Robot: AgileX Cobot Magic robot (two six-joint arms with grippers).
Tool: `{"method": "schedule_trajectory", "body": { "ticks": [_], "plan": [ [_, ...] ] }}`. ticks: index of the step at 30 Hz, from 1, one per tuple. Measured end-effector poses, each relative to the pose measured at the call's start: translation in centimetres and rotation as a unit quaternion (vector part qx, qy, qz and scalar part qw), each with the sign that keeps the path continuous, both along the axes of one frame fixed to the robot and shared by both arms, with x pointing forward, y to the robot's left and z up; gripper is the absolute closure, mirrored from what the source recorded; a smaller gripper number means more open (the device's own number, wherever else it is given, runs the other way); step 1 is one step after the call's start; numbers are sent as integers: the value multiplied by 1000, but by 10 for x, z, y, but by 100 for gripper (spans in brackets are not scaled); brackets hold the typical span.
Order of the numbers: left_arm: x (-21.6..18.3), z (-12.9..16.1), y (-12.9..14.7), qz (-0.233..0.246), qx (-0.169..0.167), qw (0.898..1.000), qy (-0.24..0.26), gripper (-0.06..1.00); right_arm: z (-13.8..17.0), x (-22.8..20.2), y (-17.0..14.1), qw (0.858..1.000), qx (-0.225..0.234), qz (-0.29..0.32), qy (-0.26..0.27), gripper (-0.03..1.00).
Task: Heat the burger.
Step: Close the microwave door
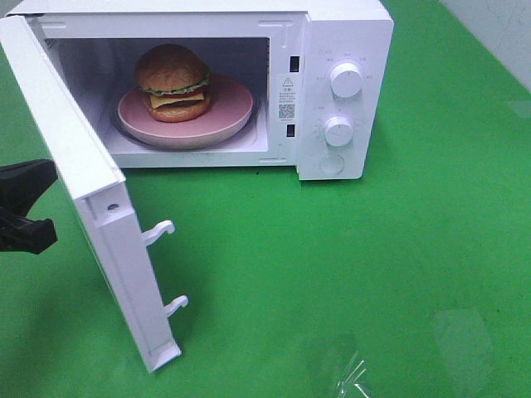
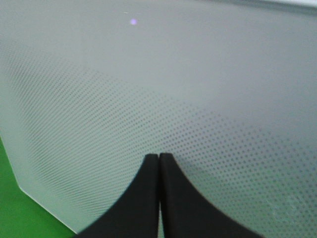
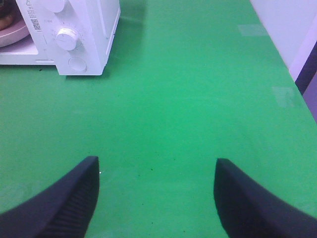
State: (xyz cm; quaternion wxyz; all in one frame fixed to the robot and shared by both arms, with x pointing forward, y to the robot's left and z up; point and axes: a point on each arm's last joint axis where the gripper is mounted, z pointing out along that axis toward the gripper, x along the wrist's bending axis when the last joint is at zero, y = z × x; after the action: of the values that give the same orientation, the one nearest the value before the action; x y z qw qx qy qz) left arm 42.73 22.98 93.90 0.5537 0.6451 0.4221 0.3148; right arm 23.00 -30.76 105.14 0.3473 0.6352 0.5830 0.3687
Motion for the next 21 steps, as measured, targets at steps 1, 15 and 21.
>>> {"method": "schedule_trajectory", "body": {
  "ticks": [1, 15, 21],
  "plan": [
    [2, -2, -5, -5, 0, 1000, 5, 94, 0, 0, 0, 1000, 0, 0, 0, 33],
    [31, -3, -61, -12, -1, 1000, -7, 94, 0, 0, 0, 1000, 0, 0, 0, 32],
    [42, -3, -83, -7, 2, 1000, -13, 94, 0, 0, 0, 1000, 0, 0, 0, 32]
  ]
}}
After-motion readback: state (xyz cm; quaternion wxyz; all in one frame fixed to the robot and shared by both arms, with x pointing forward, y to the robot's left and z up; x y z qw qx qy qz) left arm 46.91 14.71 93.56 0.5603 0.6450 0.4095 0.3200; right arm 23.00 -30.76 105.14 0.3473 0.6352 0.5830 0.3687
